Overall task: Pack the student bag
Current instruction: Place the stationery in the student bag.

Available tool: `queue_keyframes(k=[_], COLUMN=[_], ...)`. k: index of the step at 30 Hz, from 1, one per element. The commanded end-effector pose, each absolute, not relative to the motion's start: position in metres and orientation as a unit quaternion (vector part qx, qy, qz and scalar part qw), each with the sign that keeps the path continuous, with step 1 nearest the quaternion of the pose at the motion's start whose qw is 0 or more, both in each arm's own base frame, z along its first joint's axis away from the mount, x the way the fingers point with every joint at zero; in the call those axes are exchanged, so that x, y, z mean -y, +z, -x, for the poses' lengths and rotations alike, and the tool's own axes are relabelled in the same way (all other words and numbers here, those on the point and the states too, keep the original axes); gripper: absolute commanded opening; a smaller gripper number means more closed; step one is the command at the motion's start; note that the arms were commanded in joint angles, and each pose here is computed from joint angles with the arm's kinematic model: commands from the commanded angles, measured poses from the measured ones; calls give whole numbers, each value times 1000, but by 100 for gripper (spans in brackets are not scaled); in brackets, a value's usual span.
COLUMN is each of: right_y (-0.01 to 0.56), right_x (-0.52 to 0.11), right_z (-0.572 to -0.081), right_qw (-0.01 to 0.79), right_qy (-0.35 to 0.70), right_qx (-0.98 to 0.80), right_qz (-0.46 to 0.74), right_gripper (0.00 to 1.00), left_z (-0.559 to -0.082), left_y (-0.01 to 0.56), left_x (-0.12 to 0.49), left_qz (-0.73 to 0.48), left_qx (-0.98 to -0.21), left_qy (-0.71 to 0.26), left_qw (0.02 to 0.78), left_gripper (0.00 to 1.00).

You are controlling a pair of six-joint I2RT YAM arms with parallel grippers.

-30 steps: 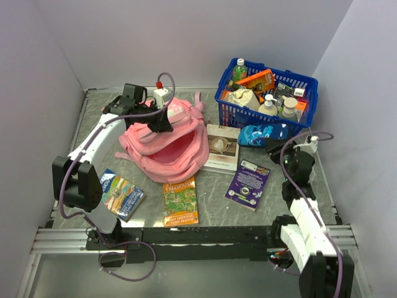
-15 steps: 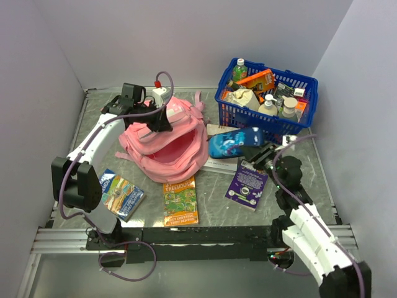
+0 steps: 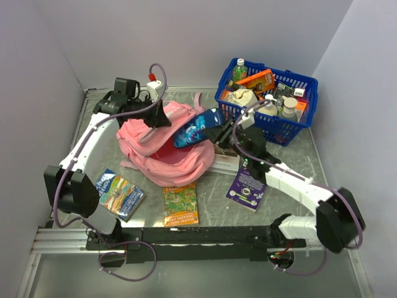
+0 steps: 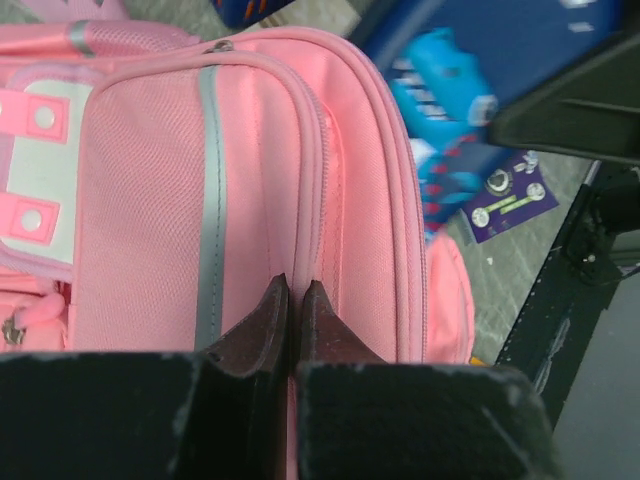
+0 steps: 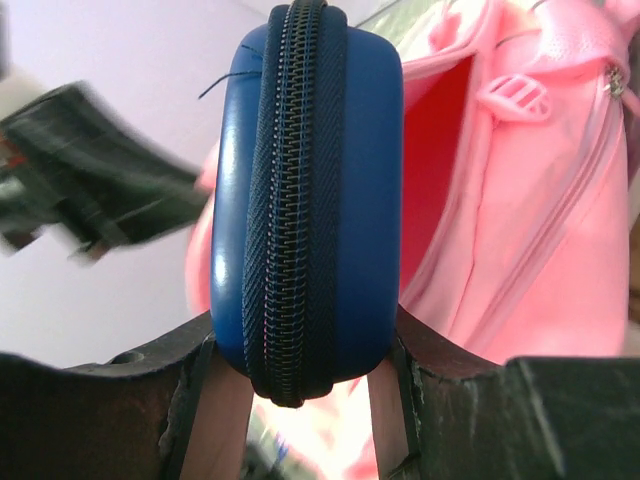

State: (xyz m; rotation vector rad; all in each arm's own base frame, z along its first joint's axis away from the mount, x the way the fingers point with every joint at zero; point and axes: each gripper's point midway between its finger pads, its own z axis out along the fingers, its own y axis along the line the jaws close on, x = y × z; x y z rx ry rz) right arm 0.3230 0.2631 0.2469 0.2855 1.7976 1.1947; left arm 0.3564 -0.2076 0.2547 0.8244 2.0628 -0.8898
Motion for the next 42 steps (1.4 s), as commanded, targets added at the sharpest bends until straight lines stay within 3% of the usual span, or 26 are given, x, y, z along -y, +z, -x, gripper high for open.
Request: queue_keyframes(k=[1,6,9,10,16,22,29,34,39,42], right_y=[287,256,237,235,202,169,190,206,232,234], right_x=[-273,-302,-340,-348,-352,-312,-277,-241,-233,-245], right_z=[-360,-386,-384,-383,-352,-294,-262,-295,-348,-372], right_qw=[541,523,493,487,437,409,431,479,533,534], right_qy=[460,426,420,418,397,388,377,347,310,302], right_qx=[-693,-725,-755,-762,-806,-826,-819,-806,-786,-789], right_qz=[-127,-142,-102,-92,-37,1,28,-18,-35,-35], right_gripper=[29,32,46,57,95,94,90,79,55,51], left_z=[-322,-319,-319,-319,-320,-325,-329,-328,-325,-325], left_y=[347,357,354,351,337,325,318,316,319,320], left_x=[221,211,207,207,201,198,197,197,197,197], left_qz=[-358,-346,-346,-346,-352,-356,-352,-351,-353,-353], left_qx=[-719,-716,-717,-718,-726,-732,-737,-739,-738,-738], left_qy=[-416,-437,-434,-434,-418,-403,-399,-400,-399,-401], left_qw=[426,420,422,420,419,418,416,413,414,412], left_gripper=[1,1,1,1,1,1,1,1,1,1])
